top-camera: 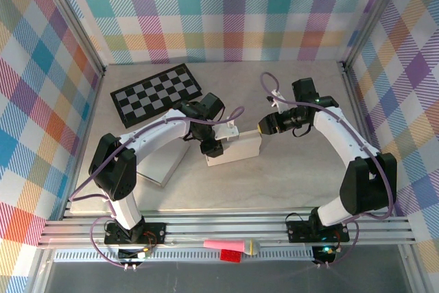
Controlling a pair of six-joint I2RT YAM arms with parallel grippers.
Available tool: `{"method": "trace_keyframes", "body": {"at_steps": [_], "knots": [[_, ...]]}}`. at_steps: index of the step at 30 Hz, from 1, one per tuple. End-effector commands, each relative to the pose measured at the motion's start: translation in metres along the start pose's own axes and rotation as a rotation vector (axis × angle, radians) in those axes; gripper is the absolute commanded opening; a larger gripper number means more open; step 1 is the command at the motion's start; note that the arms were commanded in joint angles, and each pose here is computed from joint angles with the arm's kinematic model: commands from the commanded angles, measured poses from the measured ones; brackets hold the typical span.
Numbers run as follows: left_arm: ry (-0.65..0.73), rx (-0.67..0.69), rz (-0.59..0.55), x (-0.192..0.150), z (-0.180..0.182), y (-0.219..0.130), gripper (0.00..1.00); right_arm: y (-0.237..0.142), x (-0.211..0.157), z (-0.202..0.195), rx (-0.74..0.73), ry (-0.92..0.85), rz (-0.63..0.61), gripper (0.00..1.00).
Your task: Fold the paper box
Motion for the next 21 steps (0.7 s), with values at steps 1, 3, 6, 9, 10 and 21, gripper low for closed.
{"method": "trace_keyframes", "body": {"at_steps": [1,3,6,9,10,21], "knots": [[-0.003,-0.040,0.011,-0.0030,0.0006,0.0029,0.37,0.0007,0.0035,0.0081,0.056,-0.029,0.001,0.52],[-0.004,-0.039,0.010,-0.0026,0.0010,0.0028,0.37,0.0025,0.0024,0.0059,0.043,-0.029,0.005,0.52],[-0.005,-0.038,0.009,-0.0023,0.0014,0.0029,0.37,0.0038,0.0028,0.0058,0.046,-0.025,0.008,0.52],[-0.006,-0.034,0.008,-0.0019,0.0020,0.0028,0.37,0.0075,0.0019,0.0068,0.046,-0.026,0.022,0.52],[-0.007,-0.035,0.007,-0.0019,0.0018,0.0028,0.37,0.0088,0.0008,0.0068,0.045,-0.024,0.028,0.52],[-0.010,-0.033,0.007,-0.0017,0.0036,0.0036,0.37,0.0059,-0.0045,0.0109,0.029,-0.008,0.033,0.41]]}}
Point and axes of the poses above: each hand's point on the last joint's axis, 136 mm out from that joint toward the fingers, its own y axis out along the fingers, its own z axis along the line the jaws close on, x = y × z, the point moved 8 cm from there along -y, back along the fingers, and after that the axes turned 15 degrees about y, right-handed, at the moved point
